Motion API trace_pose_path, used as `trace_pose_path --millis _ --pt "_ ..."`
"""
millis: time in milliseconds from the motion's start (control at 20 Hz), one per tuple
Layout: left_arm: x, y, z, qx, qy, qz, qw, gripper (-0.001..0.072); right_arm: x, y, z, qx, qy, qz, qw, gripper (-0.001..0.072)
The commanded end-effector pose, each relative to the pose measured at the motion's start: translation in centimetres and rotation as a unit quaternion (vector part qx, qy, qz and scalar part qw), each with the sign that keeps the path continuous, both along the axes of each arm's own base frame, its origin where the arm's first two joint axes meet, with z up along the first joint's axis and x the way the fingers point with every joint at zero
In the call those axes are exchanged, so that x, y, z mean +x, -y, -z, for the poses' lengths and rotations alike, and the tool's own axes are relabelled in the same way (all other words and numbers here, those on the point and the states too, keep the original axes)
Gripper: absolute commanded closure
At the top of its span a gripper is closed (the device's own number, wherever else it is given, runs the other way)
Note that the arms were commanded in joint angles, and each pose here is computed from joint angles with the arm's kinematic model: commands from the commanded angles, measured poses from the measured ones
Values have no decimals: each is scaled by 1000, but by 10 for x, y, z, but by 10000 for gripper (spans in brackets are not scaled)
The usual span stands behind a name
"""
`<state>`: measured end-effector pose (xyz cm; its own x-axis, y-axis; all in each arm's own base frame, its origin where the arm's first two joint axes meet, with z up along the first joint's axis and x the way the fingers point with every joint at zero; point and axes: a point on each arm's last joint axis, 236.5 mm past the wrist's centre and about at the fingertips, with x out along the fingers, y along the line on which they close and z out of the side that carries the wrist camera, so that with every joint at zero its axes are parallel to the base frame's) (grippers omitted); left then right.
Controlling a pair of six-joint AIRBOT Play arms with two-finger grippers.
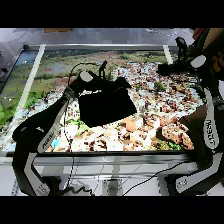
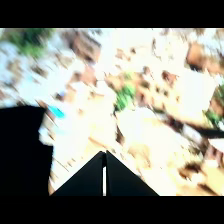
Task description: Fold the clothes and pants, and hang the long-sleeved shirts on hangers.
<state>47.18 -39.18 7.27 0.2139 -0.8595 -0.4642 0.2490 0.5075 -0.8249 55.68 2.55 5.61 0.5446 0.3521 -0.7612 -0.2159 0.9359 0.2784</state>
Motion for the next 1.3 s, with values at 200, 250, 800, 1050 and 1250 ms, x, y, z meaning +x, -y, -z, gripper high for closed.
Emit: trace_pose_path --millis 200,250,800,1050,1250 --pt "39 -99 -53 95 180 -4 979 700 -92 -59 109 138 -216 -61 965 334" --pt "43 -115 -59 115 195 -13 974 700 -84 -73 111 142 -202 -59 967 48" --pt "32 -154 -69 161 198 -1 967 699 -24 -178 101 132 -105 -20 985 21" --pt "29 -153 -67 162 193 7 968 699 -42 -169 124 21 -134 -71 988 22" --pt "25 -153 -64 163 187 14 969 699 -48 -128 139 -26 -174 -26 984 30"
